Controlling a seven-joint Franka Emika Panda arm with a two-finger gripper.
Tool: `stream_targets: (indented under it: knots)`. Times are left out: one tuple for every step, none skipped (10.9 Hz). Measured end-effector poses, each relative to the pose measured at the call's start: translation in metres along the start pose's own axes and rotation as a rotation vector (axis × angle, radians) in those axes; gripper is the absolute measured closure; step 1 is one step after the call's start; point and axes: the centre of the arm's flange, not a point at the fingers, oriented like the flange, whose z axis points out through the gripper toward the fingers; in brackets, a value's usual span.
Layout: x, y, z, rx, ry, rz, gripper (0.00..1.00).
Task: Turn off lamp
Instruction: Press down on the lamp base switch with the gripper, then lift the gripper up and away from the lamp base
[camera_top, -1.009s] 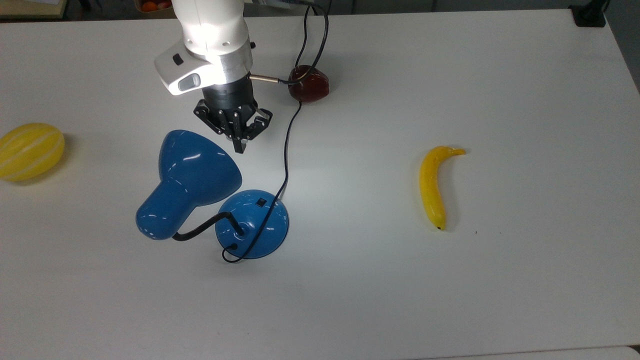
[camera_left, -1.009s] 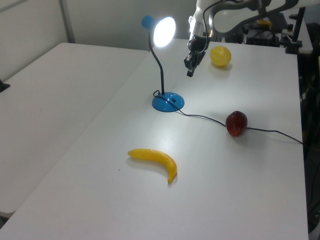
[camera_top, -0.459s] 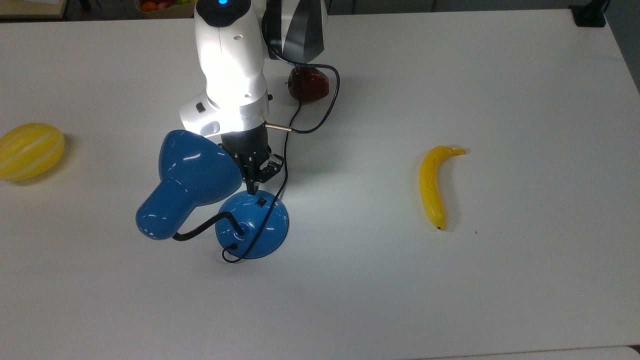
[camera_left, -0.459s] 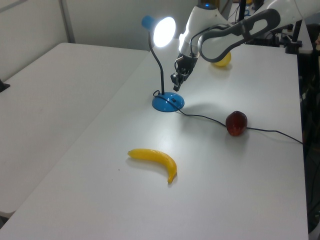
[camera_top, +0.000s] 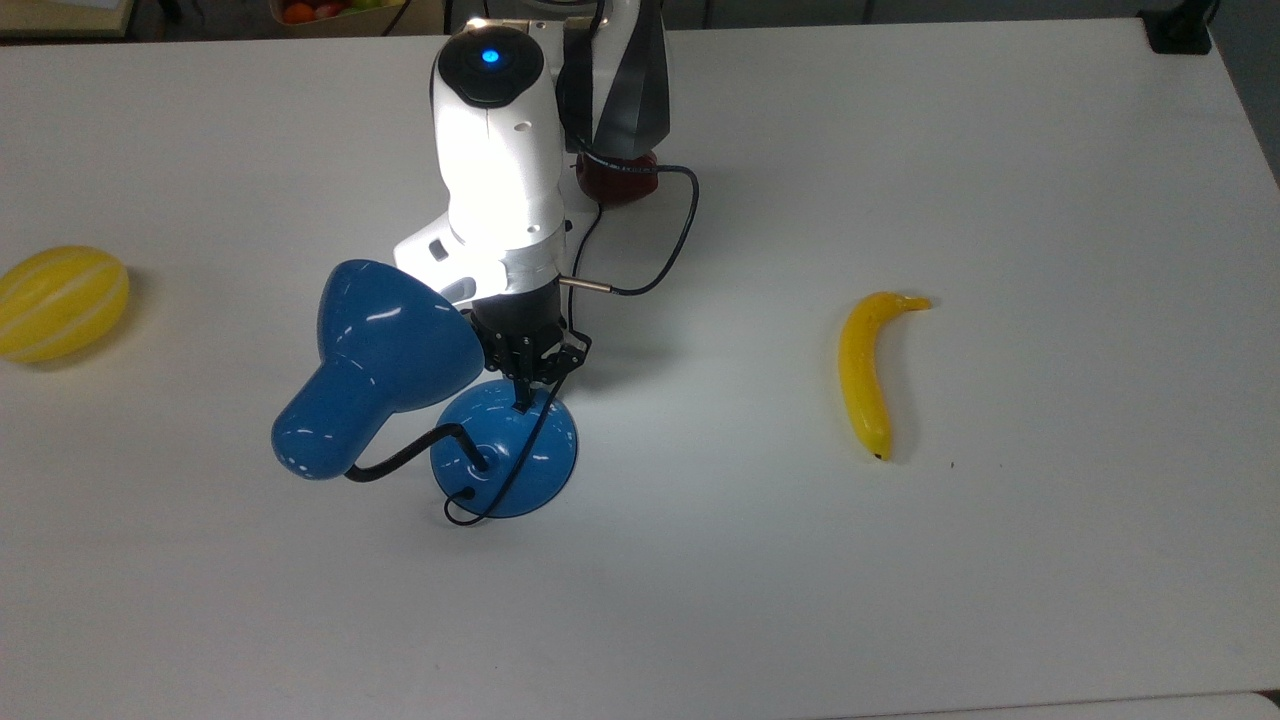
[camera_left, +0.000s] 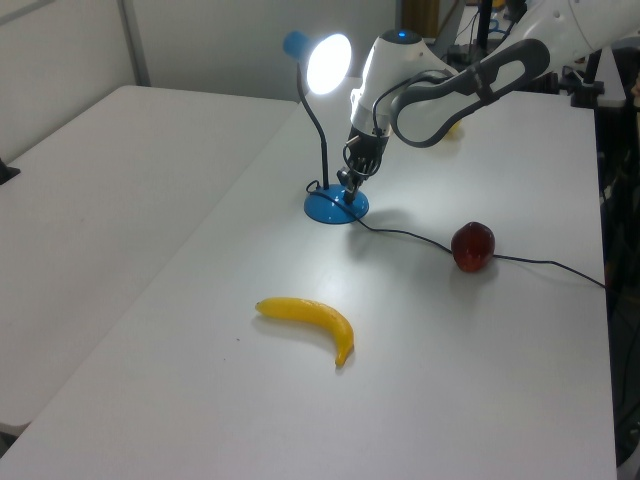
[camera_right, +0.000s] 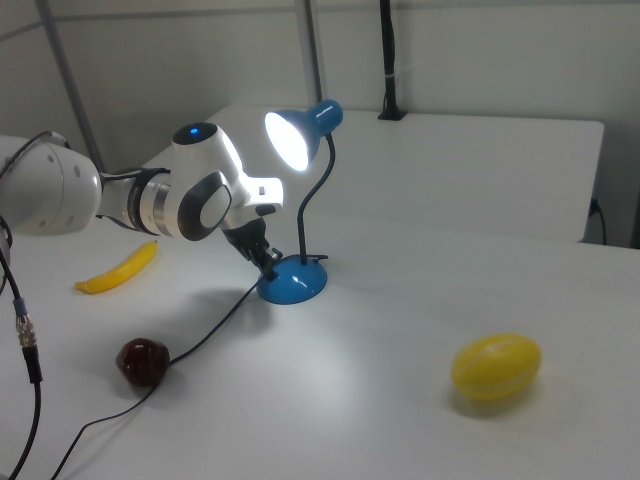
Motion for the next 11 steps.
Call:
stream_targets:
  knots:
    - [-0.0010,-0.0003,0.0036,-0.002,-0.004,-0.001,0.99]
    - [-0.0009,-0.0005,0.0034,-0.002,-0.004,-0.002,0.99]
    - [-0.0010,-0.0006,0.0034,-0.002,-0.004,-0.002,0.99]
    - [-0.0010,-0.0006,0.0034,-0.002,-0.004,-0.002,0.99]
    - [-0.0010,-0.0006,0.0036,-0.002,-0.004,-0.002,0.99]
    - [-0.0011,-0.0006,0.0037,-0.002,-0.005,-0.002,0.99]
    - [-0.0015,-0.0006,0.0041,-0.002,-0.005,-0.002,0.99]
    - [-0.0017,-0.0008,0.0042,-0.002,-0.006,0.002,0.99]
    - [-0.0023,-0.0011,0.0046,-0.002,-0.008,0.006,0.99]
    - [-0.0029,-0.0016,0.0050,-0.003,-0.009,0.010,0.99]
    - [-0.0031,-0.0016,0.0050,-0.003,-0.009,0.014,0.99]
